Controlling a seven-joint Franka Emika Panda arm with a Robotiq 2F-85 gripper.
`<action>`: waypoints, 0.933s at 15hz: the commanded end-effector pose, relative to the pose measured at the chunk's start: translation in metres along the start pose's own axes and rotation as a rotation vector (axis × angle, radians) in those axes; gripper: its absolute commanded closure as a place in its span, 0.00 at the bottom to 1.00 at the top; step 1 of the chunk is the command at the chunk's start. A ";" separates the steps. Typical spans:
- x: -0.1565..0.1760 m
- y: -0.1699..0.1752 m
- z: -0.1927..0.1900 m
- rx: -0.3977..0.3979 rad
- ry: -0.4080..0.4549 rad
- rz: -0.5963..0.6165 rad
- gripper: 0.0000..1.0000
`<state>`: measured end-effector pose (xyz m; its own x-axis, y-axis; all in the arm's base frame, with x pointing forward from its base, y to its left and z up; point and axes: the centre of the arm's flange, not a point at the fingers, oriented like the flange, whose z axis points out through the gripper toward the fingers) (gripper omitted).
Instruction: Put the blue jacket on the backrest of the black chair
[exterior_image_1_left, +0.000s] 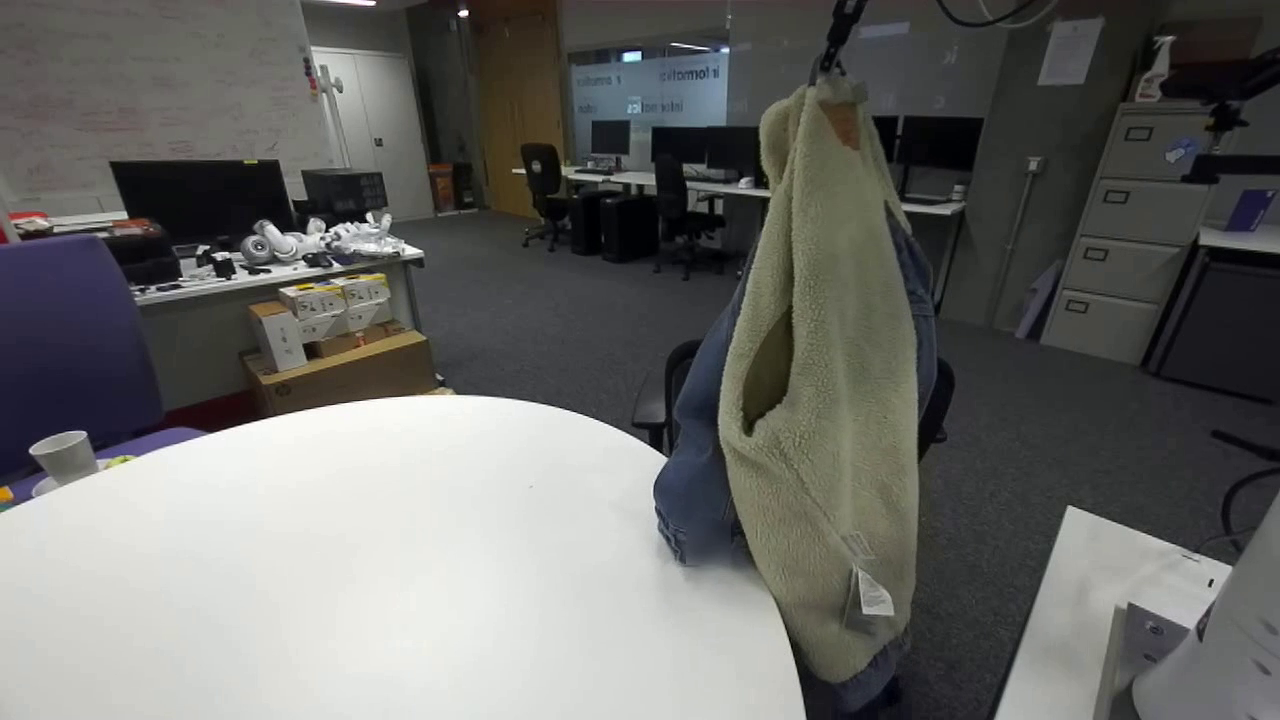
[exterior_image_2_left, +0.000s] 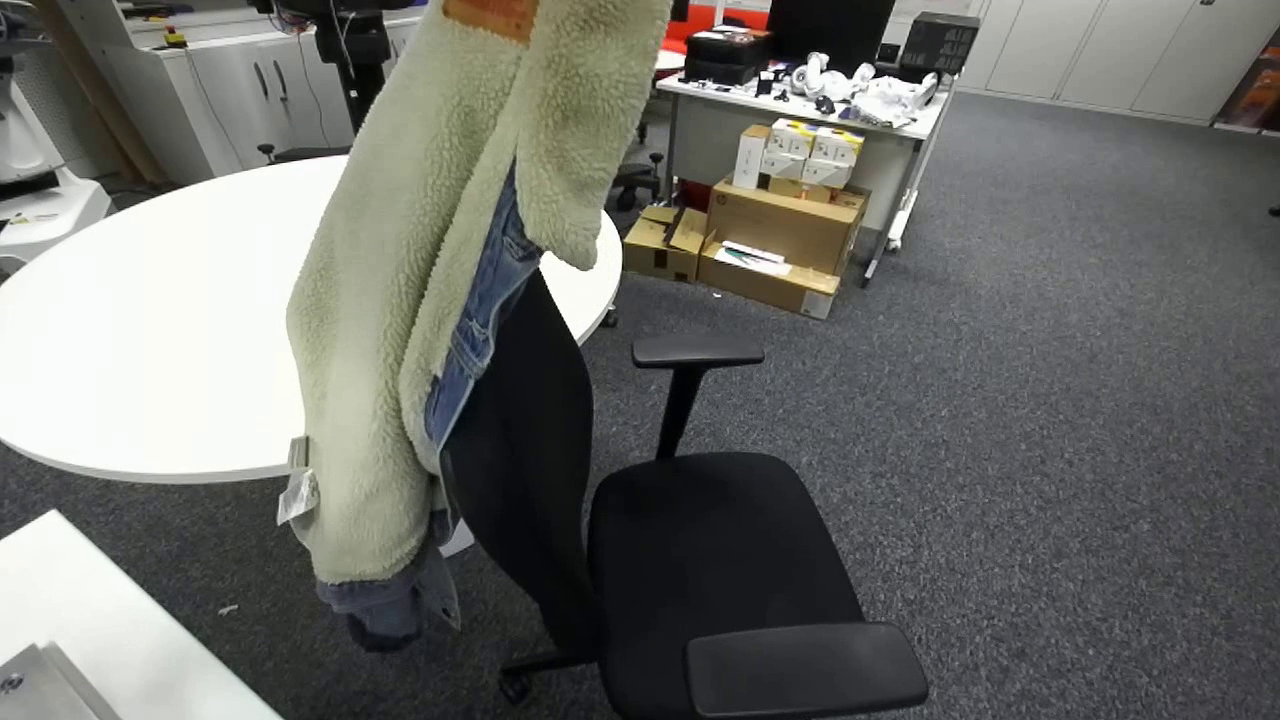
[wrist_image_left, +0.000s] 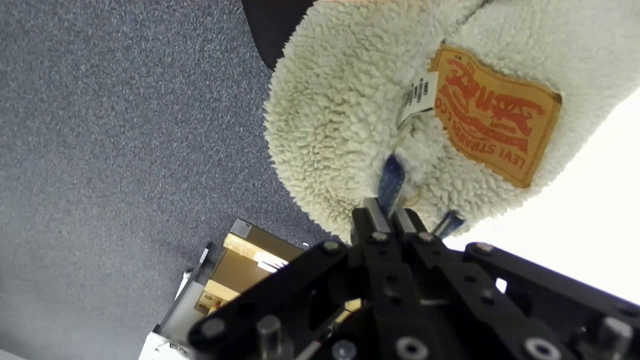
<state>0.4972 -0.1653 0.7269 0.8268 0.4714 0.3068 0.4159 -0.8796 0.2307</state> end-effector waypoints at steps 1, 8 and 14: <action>0.014 -0.008 -0.089 -0.121 0.099 -0.067 0.99; 0.015 -0.020 -0.191 -0.225 0.254 -0.062 0.99; -0.012 0.006 -0.263 -0.318 0.315 0.081 0.99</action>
<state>0.4089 -0.1378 0.8986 0.7011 0.4905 0.5176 0.3046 -0.8623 0.4045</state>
